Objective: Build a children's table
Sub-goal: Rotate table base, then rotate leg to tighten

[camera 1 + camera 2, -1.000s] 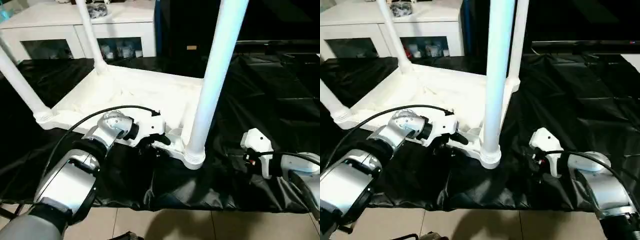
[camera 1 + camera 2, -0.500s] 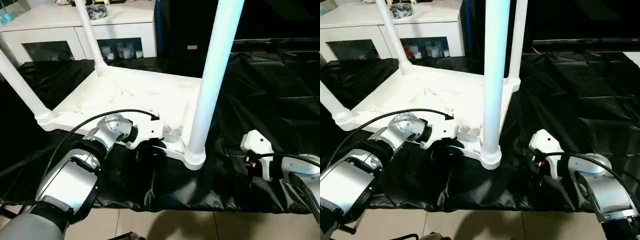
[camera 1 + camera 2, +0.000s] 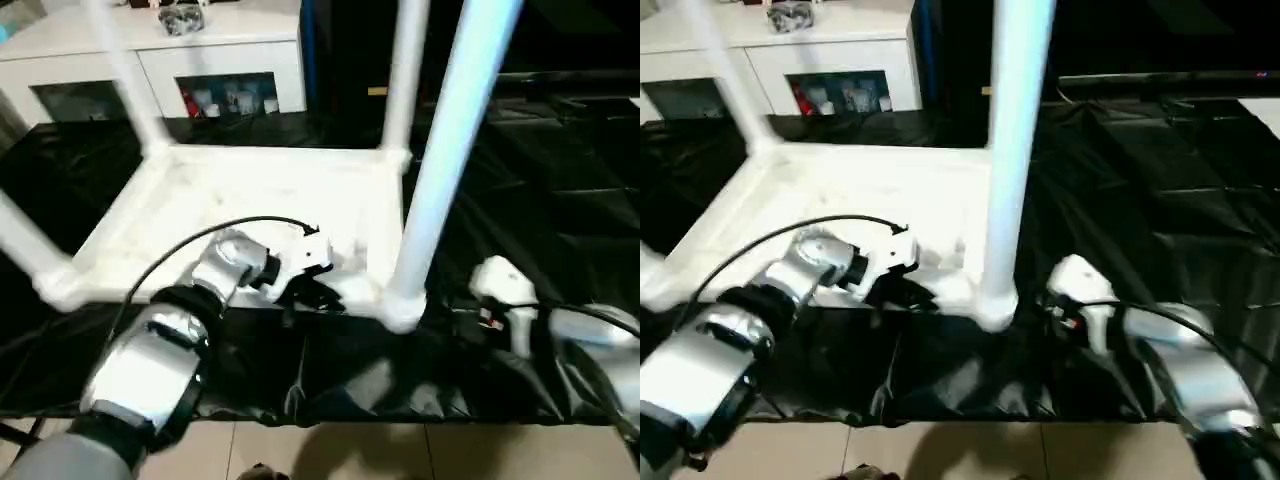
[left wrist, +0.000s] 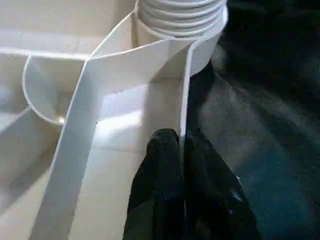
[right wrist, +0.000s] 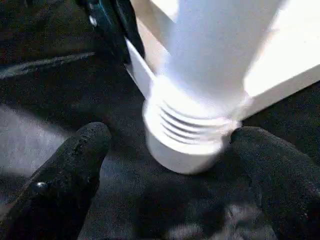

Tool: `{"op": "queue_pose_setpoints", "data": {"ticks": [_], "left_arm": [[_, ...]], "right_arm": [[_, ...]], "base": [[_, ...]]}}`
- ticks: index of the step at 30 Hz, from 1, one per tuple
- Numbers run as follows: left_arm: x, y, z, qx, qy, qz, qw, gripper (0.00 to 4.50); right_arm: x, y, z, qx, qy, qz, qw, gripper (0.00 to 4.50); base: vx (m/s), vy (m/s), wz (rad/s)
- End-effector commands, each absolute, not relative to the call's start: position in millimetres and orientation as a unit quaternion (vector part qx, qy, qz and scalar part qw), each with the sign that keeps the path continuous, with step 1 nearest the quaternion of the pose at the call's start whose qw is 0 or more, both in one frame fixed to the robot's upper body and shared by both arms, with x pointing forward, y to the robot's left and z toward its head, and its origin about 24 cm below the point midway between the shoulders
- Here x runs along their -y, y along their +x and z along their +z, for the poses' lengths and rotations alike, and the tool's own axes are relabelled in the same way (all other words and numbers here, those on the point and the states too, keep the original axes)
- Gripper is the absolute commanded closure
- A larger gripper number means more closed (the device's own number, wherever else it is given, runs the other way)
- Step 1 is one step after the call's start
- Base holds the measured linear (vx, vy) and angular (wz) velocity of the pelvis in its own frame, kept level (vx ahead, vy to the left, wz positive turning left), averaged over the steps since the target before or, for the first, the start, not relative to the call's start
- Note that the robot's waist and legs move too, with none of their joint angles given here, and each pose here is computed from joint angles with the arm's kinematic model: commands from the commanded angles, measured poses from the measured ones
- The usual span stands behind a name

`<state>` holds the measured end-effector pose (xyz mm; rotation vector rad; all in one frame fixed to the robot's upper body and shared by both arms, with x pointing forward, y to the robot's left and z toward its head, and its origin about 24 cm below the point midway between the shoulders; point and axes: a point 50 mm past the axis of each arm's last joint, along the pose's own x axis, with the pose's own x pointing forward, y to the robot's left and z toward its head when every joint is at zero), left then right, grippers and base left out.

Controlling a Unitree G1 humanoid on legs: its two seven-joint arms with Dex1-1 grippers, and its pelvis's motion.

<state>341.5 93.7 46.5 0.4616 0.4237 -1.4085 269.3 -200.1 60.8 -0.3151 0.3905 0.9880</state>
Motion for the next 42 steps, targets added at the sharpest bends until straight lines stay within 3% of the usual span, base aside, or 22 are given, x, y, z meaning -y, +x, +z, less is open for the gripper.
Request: {"op": "queue_pose_setpoints", "data": {"ticks": [1, 9, 20, 37, 42], "left_arm": [[-102.4, 336.7, 30.7, -0.21, 0.202, -0.6, 0.745, 4.46], [-91.8, 330.4, 32.8, -0.162, 0.173, -0.597, 0.766, 4.46], [-94.5, 321.4, 27.6, -0.179, 0.168, -0.606, 0.756, 4.46], [-103.1, 322.2, 31.7, -0.188, 0.168, -0.599, 0.76, 4.5], [-103.6, 327.3, 32.3, -0.188, 0.169, -0.57, 0.782, 4.5]], "right_arm": [[196.8, 274.6, 62.7, -0.174, -0.163, 0.466, 0.852, 0.0], [187.6, 288.6, 62.3, -0.148, -0.173, 0.442, 0.868, 0.0], [161.8, 307.2, 53.6, -0.132, -0.159, 0.433, 0.877, 0.0], [150.7, 322.3, 45.1, -0.138, -0.155, 0.44, 0.874, 1.47], [146.4, 328.9, 39.2, -0.136, -0.132, 0.395, 0.899, 1.65]], "base": [[0.0, 0.0, 0.0], [0.0, 0.0, 0.0], [0.0, 0.0, 0.0], [0.0, 0.0, 0.0], [0.0, 0.0, 0.0]]}}
